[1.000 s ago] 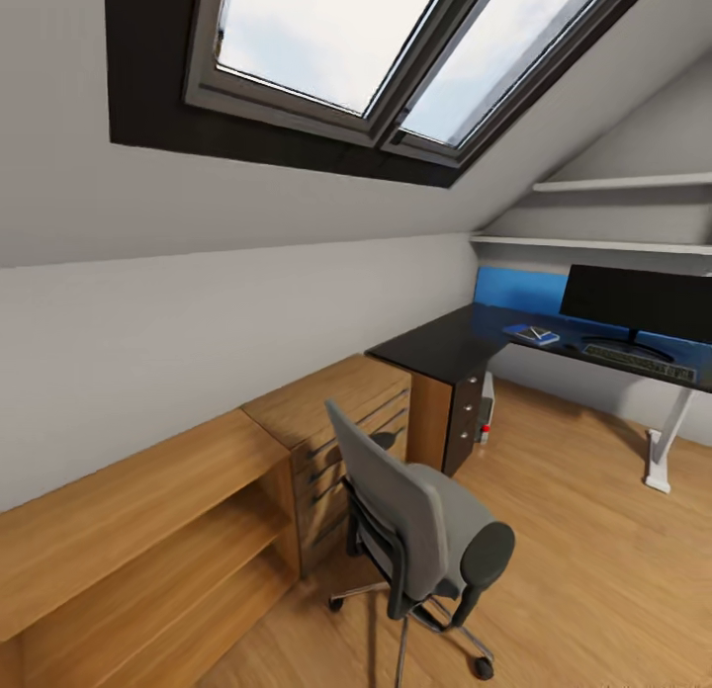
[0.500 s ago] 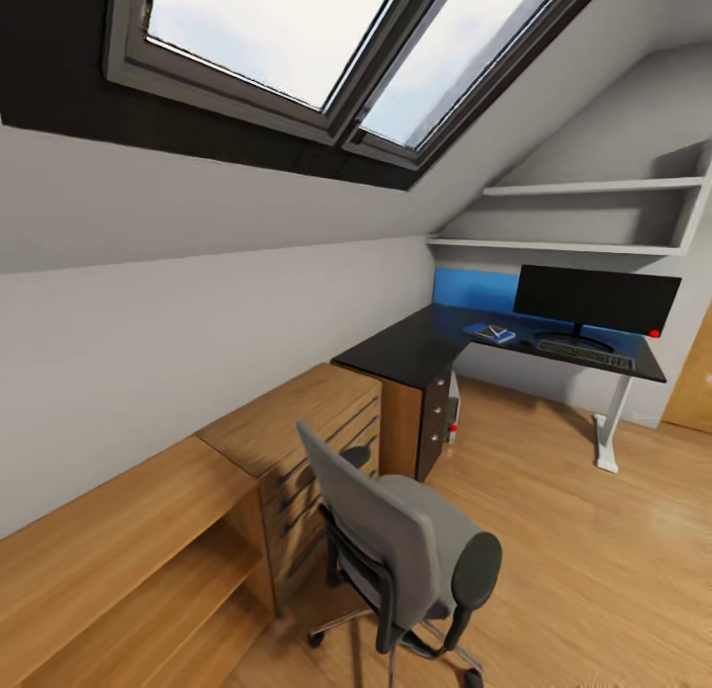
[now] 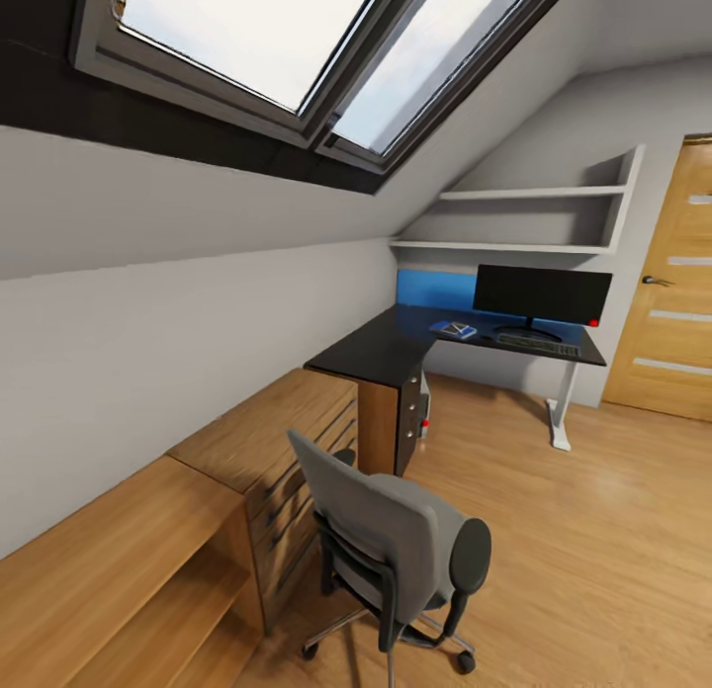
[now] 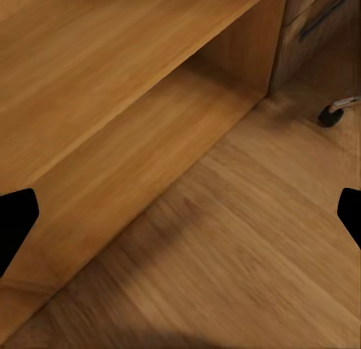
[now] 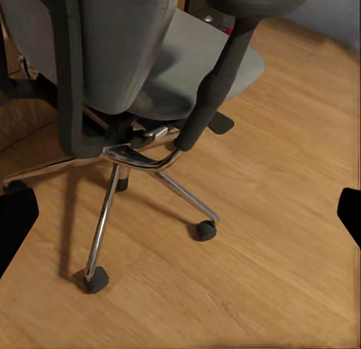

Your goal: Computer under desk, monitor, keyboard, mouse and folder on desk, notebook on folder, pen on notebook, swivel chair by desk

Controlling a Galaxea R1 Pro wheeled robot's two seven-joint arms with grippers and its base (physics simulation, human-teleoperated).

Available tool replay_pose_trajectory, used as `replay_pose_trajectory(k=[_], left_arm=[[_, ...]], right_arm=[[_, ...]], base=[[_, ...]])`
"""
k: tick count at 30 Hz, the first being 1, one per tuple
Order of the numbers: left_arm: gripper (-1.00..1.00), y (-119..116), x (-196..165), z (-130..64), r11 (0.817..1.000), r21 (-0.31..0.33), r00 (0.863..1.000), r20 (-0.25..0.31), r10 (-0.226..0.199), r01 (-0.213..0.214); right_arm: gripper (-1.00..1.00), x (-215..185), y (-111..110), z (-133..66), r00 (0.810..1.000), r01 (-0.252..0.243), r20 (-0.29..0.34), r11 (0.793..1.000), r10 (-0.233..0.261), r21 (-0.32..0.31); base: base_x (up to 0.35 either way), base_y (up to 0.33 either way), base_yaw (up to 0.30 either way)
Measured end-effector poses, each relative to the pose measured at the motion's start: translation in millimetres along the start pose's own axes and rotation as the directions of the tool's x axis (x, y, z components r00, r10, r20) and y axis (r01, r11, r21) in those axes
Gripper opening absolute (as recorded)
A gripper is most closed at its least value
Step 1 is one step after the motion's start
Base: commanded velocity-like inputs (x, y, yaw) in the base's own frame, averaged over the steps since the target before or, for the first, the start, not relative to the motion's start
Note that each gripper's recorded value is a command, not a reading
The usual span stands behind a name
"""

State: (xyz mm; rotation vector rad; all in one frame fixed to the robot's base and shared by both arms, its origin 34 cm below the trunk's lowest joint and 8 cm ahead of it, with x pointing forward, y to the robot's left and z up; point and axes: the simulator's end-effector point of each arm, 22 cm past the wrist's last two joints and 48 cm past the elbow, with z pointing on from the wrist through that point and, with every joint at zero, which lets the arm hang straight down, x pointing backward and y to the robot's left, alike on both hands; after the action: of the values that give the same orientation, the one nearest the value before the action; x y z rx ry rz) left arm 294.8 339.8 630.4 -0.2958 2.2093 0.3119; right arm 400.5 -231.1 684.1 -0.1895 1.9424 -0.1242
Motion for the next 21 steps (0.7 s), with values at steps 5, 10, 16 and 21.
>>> replay_pose_trajectory(k=[5, 10, 16, 21], left_arm=[[1.00, -0.2, -0.7, 0.4, 1.000, 0.000, 1.000, 0.002, -0.001, 0.001], [1.00, -0.5, -1.6, 0.7, 1.000, 0.001, 1.000, 0.005, -0.002, 0.002], [1.00, -0.7, -3.0, 1.2, 1.000, 0.001, 1.000, 0.009, -0.003, 0.003], [1.00, -1.0, -3.9, 1.5, 1.000, 0.001, 1.000, 0.012, -0.004, 0.004]], right_arm=[[1.00, -1.0, -0.2, 0.4, 1.000, 0.000, 0.003, 1.000, 0.000, 0.000], [1.00, -2.0, -0.4, 0.8, 1.000, 0.000, 0.006, 1.000, 0.000, 0.001], [1.00, -3.2, -0.6, 1.2, 1.000, 0.000, 0.010, 1.000, 0.000, 0.002], [1.00, -4.3, -0.8, 1.6, 1.000, 0.000, 0.013, 1.000, 0.000, 0.002]], base=[[0.000, 0.031, -0.291], [0.000, 0.007, -0.291], [0.000, 0.001, -0.291], [0.000, 0.011, -0.291]])
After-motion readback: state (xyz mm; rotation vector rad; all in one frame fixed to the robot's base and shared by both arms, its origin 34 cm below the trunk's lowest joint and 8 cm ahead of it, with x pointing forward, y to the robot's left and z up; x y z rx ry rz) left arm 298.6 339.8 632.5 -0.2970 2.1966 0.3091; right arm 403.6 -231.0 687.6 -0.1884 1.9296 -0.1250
